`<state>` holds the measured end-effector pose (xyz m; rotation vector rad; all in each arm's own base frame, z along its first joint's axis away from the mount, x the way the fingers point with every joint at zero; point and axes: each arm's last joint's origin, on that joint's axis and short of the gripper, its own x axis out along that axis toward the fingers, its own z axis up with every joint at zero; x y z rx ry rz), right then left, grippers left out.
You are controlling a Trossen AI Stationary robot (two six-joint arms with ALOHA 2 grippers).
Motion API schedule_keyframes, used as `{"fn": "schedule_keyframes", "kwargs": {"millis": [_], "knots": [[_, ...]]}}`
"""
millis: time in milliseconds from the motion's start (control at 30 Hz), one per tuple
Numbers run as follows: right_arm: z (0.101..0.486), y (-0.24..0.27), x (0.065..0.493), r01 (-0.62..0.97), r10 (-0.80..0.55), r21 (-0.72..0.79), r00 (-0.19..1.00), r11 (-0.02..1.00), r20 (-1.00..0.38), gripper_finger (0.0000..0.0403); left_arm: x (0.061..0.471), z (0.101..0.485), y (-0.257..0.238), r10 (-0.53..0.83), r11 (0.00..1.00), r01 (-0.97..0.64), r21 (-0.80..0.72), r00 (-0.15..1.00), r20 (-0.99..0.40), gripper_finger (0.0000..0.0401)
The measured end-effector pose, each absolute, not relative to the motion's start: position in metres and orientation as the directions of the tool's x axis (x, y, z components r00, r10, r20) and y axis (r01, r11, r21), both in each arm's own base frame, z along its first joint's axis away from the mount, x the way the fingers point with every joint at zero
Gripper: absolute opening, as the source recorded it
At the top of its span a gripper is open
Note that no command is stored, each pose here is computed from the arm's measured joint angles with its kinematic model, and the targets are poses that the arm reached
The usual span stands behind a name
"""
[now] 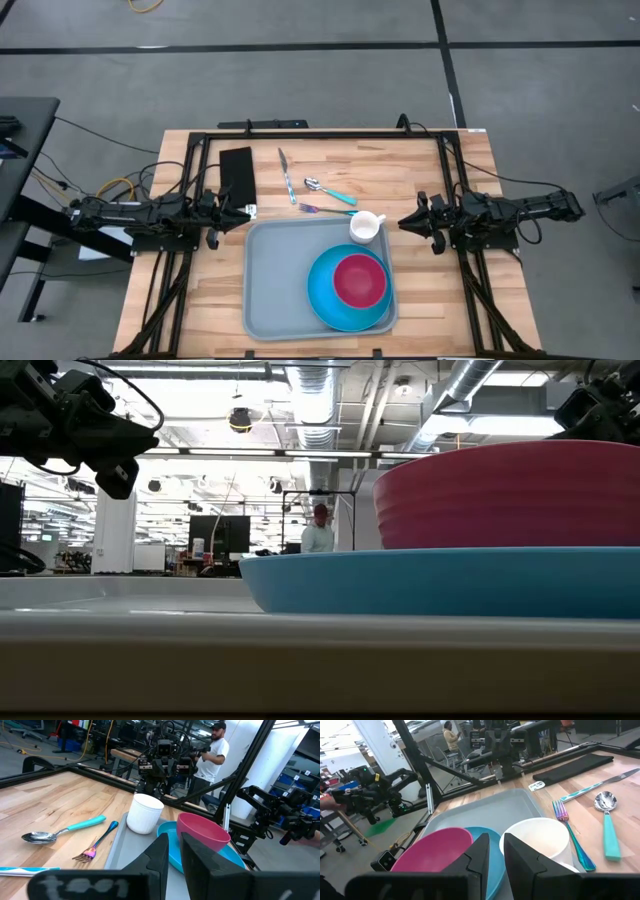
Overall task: Set up tray
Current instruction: Put the black napkin on the gray serving tray to the left of the blue plate
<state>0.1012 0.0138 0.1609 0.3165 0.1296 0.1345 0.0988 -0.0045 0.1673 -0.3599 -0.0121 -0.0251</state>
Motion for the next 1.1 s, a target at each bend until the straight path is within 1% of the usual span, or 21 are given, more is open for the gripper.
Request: {"fn": "schedule_keyframes", "kwargs": {"millis": [433, 500, 533, 600, 633, 733, 767, 800, 967, 1000, 1100], "knots": [[0.1609, 0.0138, 0.1012, -0.112, 0.152, 0.318, 0.983, 0.942, -0.105, 0.0051, 0.0988, 0.1673, -0.0045, -0.022, 0.936, 0.026, -0.352, 1.000, 0.016, 0.0036], [0.1609, 0.0138, 0.1012, -0.112, 0.152, 0.318, 0.983, 0.941, -0.105, 0.0051, 0.0987, 0.1673, -0.0045, -0.022, 0.926, 0.027, -0.376, 1.000, 0.017, 0.0036], [0.1609, 0.0138, 0.1012, -0.112, 0.152, 0.318, 0.983, 0.941, -0.105, 0.0051, 0.0988, 0.1672, -0.0045, -0.022, 0.911, 0.027, -0.411, 1.000, 0.017, 0.0036], [0.1609, 0.0138, 0.1012, -0.112, 0.152, 0.318, 0.983, 0.941, -0.105, 0.0051, 0.0987, 0.1673, -0.0045, -0.022, 0.860, 0.028, -0.509, 1.000, 0.017, 0.0036], [0.1609, 0.0138, 0.1012, -0.112, 0.152, 0.318, 0.983, 0.941, -0.105, 0.0051, 0.0987, 0.1673, -0.0045, -0.022, 0.818, 0.028, -0.574, 1.000, 0.017, 0.0036], [0.1609, 0.0138, 0.1012, -0.112, 0.152, 0.318, 0.983, 0.941, -0.105, 0.0051, 0.0987, 0.1673, -0.0045, -0.022, 0.622, 0.027, -0.782, 1.000, 0.017, 0.0036], [0.1609, 0.0138, 0.1012, -0.112, 0.152, 0.318, 0.983, 0.942, -0.105, 0.0051, 0.0987, 0.1673, -0.0045, -0.022, 0.565, 0.026, -0.825, 1.000, 0.017, 0.0036], [0.1609, 0.0138, 0.1012, -0.112, 0.152, 0.318, 0.983, 0.942, -0.105, 0.0051, 0.0987, 0.1673, -0.0044, -0.018, 0.532, 0.024, -0.847, 1.000, 0.017, 0.0036], [0.1610, 0.0138, 0.1012, -0.111, 0.152, 0.318, 0.983, 0.942, -0.105, 0.0051, 0.0992, 0.1684, -0.0014, 0.087, 0.508, -0.021, -0.861, 0.996, 0.026, 0.0036], [0.1610, 0.0138, 0.1012, -0.112, 0.152, 0.318, 0.983, 0.941, -0.105, 0.0051, 0.0991, 0.1685, -0.0013, 0.088, 0.494, -0.019, -0.869, 0.996, 0.028, 0.0036], [0.1610, 0.0138, 0.1012, -0.112, 0.152, 0.318, 0.983, 0.941, -0.105, 0.0051, 0.0992, 0.1683, -0.0023, 0.056, 0.413, 0.001, -0.911, 0.998, 0.026, 0.0036]]}}
